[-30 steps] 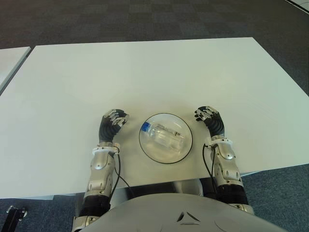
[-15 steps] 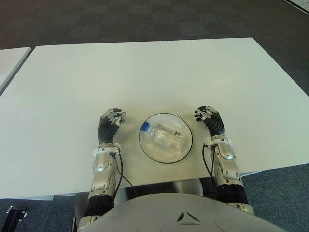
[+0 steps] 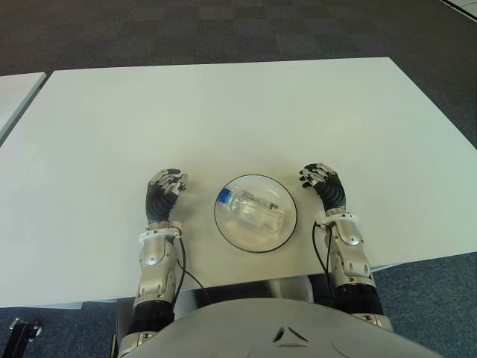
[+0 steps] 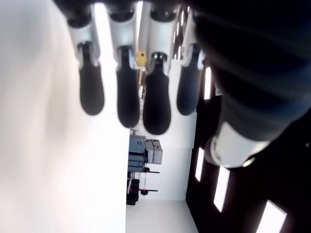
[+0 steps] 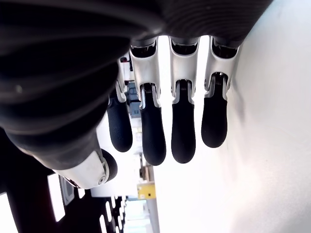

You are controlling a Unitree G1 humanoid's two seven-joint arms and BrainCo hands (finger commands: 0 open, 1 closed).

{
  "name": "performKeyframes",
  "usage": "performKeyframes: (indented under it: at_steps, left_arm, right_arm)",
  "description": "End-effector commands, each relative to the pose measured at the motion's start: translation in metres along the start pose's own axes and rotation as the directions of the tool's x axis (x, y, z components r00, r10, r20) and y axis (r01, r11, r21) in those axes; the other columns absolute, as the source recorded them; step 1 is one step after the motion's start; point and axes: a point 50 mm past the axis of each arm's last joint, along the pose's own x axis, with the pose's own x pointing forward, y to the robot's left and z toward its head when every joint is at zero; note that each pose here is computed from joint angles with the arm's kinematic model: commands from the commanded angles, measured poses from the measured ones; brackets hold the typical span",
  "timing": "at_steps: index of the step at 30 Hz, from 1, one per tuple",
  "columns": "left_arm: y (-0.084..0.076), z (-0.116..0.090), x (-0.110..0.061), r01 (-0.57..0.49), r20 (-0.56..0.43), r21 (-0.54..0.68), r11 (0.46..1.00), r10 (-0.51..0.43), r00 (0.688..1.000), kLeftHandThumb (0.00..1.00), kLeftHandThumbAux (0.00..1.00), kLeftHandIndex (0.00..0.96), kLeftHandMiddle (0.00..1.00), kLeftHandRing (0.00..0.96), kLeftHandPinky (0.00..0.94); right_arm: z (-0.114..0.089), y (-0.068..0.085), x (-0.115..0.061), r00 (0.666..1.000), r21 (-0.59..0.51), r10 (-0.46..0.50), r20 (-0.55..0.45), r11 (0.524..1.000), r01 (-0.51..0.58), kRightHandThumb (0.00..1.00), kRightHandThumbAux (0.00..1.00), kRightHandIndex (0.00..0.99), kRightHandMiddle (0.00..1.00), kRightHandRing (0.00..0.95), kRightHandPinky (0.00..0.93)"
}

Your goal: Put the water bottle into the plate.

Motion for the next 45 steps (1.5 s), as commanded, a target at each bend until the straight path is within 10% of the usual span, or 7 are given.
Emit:
performKeyframes:
  at_steps: [1, 45]
  left_arm:
    - [-0.0006, -0.0025, 0.0017, -0.008, -0.019, 0.006, 1.0, 0.008, 1.0, 0.706, 0.713, 0.436, 0.663, 0.643, 0.623]
    - [-0.0048, -0.0028, 0.0033, 0.063, -0.087, 0.039, 0.997, -0.06, 0.994, 0.707, 0.714, 0.437, 0.685, 0.665, 0.635]
  right_arm:
    - [-0.0054, 0.0017, -0.0003, 0.999, 0.009, 0.007, -0.035, 1.0, -0.007, 0.704, 0.736, 0.427, 0.502, 0.512, 0.543]
    - [-0.0038, 0.0078, -0.0012, 0.999, 0.026, 0.009, -0.032, 1.0, -0.008, 0.702, 0.737, 0.427, 0.499, 0.513, 0.543]
